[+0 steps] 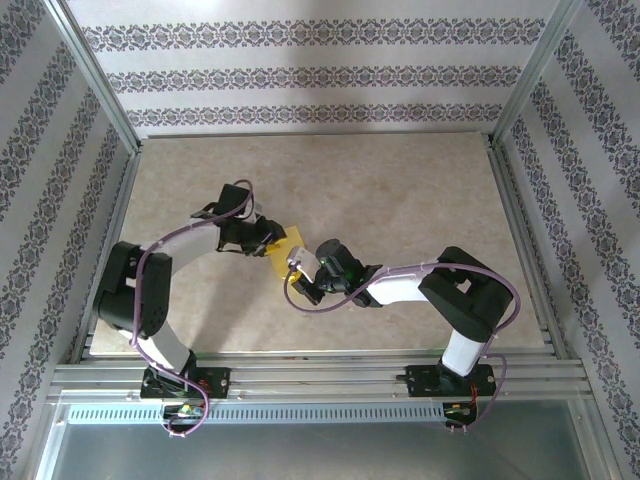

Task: Fold a paper plane with a square sheet of paper (pick it up from the middle)
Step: Third fold the triangle at the center of the table.

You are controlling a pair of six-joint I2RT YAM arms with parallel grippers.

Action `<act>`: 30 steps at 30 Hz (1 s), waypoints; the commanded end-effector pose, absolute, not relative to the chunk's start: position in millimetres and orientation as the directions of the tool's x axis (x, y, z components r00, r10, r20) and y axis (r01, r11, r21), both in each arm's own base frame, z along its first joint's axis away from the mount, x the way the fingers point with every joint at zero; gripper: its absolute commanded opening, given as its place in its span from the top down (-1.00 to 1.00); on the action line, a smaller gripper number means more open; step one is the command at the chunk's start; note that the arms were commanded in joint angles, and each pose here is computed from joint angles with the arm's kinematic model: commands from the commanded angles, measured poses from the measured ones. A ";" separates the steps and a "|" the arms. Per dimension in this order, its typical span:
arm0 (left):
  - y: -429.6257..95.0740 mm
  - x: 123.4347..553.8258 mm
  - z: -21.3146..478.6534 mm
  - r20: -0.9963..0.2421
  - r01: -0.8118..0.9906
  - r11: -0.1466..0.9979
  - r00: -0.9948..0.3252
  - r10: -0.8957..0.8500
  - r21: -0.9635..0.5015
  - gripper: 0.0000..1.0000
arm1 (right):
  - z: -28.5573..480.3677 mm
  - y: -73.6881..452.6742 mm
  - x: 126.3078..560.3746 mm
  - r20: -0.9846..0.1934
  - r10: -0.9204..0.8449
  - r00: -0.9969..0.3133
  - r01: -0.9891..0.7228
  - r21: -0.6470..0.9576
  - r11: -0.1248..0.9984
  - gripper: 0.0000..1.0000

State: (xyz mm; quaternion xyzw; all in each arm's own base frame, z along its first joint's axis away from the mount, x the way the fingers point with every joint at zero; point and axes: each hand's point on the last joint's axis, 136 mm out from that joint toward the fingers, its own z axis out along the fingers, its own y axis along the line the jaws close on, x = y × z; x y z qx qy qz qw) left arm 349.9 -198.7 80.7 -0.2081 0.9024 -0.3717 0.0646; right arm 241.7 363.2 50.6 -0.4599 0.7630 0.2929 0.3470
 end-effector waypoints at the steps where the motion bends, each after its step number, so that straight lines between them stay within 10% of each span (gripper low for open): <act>1: -215.3 357.0 74.6 0.022 -0.272 0.647 -0.930 -0.367 -0.712 0.42 | 53.1 368.9 236.7 -0.788 -0.465 -0.403 -0.890 0.220 0.398 0.85; 30: -203.3 346.5 5.5 0.071 -0.233 0.819 -0.971 -0.230 -0.524 0.88 | 51.8 369.3 253.1 -0.731 -0.395 -0.557 -0.806 0.359 0.471 0.85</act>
